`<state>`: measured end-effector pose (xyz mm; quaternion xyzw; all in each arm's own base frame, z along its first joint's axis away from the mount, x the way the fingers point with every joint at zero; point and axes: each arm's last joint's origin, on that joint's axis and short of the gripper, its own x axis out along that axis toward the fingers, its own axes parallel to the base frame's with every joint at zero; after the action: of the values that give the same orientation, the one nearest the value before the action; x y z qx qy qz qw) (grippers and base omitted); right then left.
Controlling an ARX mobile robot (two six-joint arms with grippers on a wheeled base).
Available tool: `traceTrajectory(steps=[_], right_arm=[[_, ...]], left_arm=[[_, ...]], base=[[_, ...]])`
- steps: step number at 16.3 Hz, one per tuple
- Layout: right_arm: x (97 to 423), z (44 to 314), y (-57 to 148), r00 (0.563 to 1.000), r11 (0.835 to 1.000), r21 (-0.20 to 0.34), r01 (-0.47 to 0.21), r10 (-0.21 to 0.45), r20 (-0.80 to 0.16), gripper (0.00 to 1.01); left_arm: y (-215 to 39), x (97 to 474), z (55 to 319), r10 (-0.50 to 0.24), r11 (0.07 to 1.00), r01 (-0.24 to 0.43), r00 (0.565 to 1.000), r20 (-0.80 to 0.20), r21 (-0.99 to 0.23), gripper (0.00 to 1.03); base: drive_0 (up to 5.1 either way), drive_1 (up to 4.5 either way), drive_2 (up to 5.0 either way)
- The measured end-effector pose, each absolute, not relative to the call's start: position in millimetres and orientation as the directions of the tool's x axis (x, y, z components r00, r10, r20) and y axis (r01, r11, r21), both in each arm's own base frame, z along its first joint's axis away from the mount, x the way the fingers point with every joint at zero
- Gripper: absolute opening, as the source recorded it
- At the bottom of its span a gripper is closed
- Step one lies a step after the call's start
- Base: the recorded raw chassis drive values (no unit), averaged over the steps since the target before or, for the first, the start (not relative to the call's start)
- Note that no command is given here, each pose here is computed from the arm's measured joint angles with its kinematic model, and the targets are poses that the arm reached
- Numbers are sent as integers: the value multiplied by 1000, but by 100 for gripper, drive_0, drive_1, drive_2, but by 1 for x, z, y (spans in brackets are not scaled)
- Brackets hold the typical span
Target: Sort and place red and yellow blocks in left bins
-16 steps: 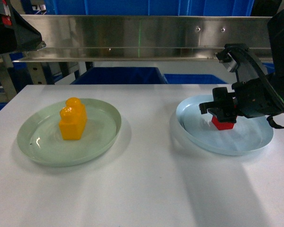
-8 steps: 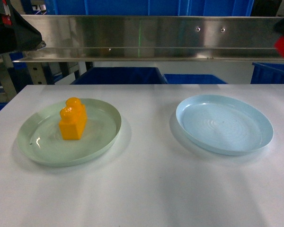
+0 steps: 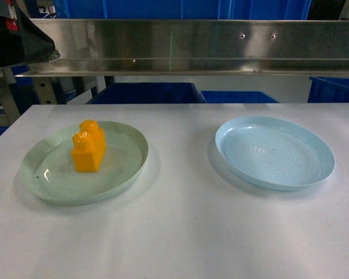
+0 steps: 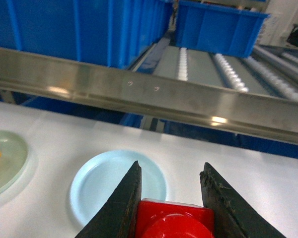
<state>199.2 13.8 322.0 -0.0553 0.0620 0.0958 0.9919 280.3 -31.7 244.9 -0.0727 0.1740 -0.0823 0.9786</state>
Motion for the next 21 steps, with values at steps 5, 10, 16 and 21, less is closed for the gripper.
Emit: traceTrajectory(steps=[5,10,16,21], right_arm=[[193,304,24,968,980,-74,-185,168,-185,30],[199,296,17,969,986,-73,-148,130,-209,30],[205,291,16,966,988,-60,-142,125,-227,30],[205,291,16,966,988,-60,-142,125,-228,30]], left_arm=[[-31,280,245,-182,977,131,927,-329,-170,98],[-31,280,245,-181,977,131,927,-329,-170,98],[-31,280,245,-182,977,132,927,-329,-170,98],[-39,295,252,-113,987,64,923,-367,-144,98]], base=[[0,0,0],[0,0,0],[0,0,0],[0,0,0]])
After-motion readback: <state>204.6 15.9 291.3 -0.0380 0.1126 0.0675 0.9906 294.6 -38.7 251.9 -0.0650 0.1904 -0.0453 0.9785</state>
